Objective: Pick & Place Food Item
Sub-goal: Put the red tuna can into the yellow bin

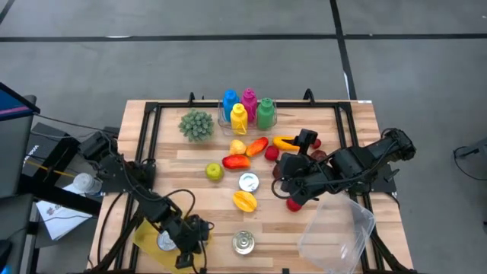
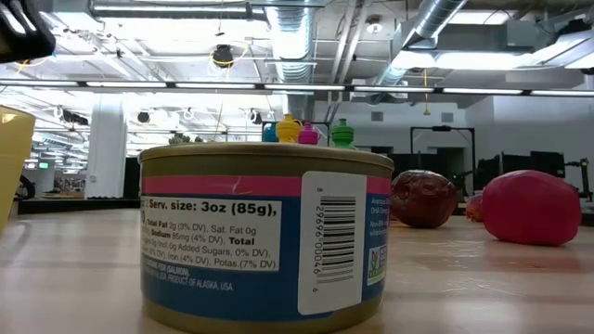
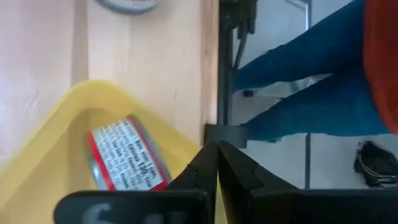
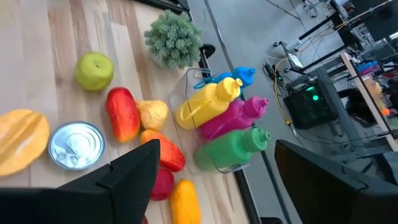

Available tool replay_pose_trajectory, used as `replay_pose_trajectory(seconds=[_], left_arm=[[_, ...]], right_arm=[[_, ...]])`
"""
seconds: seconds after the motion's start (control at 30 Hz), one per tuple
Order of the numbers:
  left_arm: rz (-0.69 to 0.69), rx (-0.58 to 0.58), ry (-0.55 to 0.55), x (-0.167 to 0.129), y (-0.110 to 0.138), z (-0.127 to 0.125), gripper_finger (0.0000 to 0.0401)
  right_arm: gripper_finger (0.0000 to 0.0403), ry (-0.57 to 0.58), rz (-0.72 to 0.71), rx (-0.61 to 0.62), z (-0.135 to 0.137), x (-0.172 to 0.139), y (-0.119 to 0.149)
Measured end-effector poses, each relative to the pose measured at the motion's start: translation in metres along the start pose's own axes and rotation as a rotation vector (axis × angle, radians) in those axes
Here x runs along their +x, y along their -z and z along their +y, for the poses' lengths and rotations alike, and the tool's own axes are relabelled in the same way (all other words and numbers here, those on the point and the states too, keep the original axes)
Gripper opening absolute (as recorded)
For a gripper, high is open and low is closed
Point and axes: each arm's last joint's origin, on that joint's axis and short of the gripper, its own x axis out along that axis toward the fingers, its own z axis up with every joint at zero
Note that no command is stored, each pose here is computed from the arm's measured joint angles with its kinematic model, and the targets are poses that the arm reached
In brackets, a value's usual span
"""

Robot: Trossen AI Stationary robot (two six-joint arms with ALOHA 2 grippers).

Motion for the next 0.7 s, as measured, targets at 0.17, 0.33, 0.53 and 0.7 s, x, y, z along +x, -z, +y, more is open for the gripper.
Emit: replay_pose_trajectory(seconds=[0.17,0.33,0.53,0.7], left_arm=[[0.05,-0.044,-0.086,-0.002,0.001,0.012,0.0],[0.091,-0.067,-0.156,-0.003,0.002,0.021,0.0],[0.111,-0.086,-0.176,-0.004,0.004,0.023,0.0],[0.02,-0.126,-0.181,-0.03,0.0,0.021,0.0]], right_arm=[[0.0312,0.003,0.015,-0.025,0.0,-0.001,0.003],[0.0312,0.004,0.021,-0.035,0.0,-0.001,0.004],[0.0312,0.009,0.034,-0.031,-0.001,-0.001,0.006],[0.0312,0.01,0.035,-0.03,-0.001,-0.001,0.006]])
